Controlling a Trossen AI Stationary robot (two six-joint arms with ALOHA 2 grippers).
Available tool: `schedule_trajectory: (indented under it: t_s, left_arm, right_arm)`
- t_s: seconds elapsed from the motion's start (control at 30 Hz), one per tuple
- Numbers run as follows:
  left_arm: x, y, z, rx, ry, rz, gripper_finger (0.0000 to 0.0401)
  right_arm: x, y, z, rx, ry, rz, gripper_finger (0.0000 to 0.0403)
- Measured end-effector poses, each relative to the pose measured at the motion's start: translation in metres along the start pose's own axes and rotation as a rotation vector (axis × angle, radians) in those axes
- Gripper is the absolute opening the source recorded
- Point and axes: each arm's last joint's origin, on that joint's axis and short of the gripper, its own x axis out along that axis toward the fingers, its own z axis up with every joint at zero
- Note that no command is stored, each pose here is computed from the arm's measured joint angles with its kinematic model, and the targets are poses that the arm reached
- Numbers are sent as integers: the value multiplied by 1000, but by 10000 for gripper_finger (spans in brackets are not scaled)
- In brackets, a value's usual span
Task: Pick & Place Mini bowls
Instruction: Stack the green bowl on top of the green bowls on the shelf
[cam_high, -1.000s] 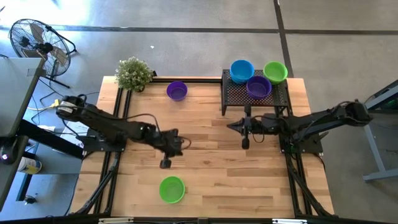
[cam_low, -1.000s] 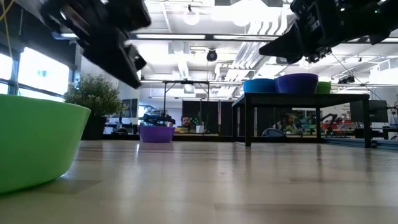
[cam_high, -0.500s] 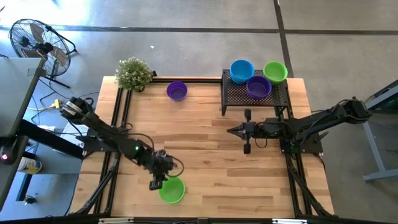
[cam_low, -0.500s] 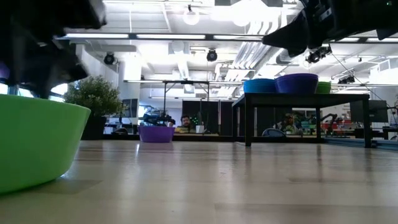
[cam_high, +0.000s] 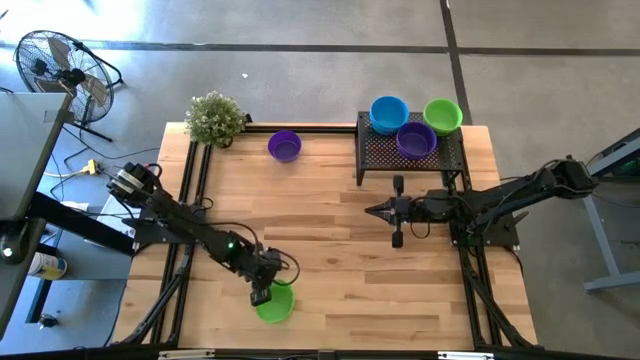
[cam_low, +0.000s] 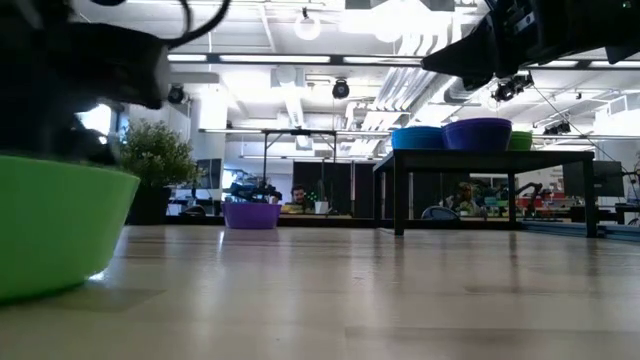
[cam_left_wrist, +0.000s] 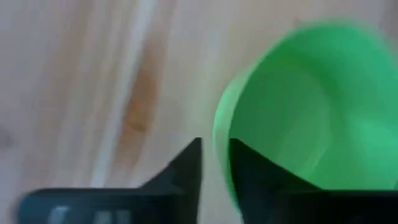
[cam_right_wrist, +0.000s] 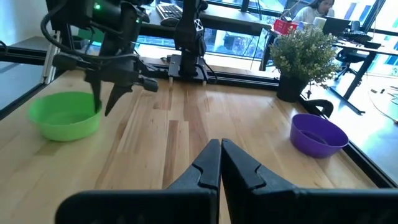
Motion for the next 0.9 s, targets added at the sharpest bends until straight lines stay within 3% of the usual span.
schedule_trajectory:
  t_s: [0.1, 0.43, 0.63, 0.9]
  left_arm:
    - [-5, 5, 16, -13, -48, 25, 13]
    - [-30, 60, 104, -35, -378, 23, 3]
    - [-13, 103, 150, -52, -536, 93, 2]
    - [9, 122, 193, -20, -492, 88, 1]
  right_arm:
    - [0, 0, 0, 0, -1, -1, 0]
    - [0, -1, 0, 4, 2, -18, 0]
    - [0, -1, 0, 2, 4, -19, 0]
    - [0, -1, -1, -1, 11, -18, 0]
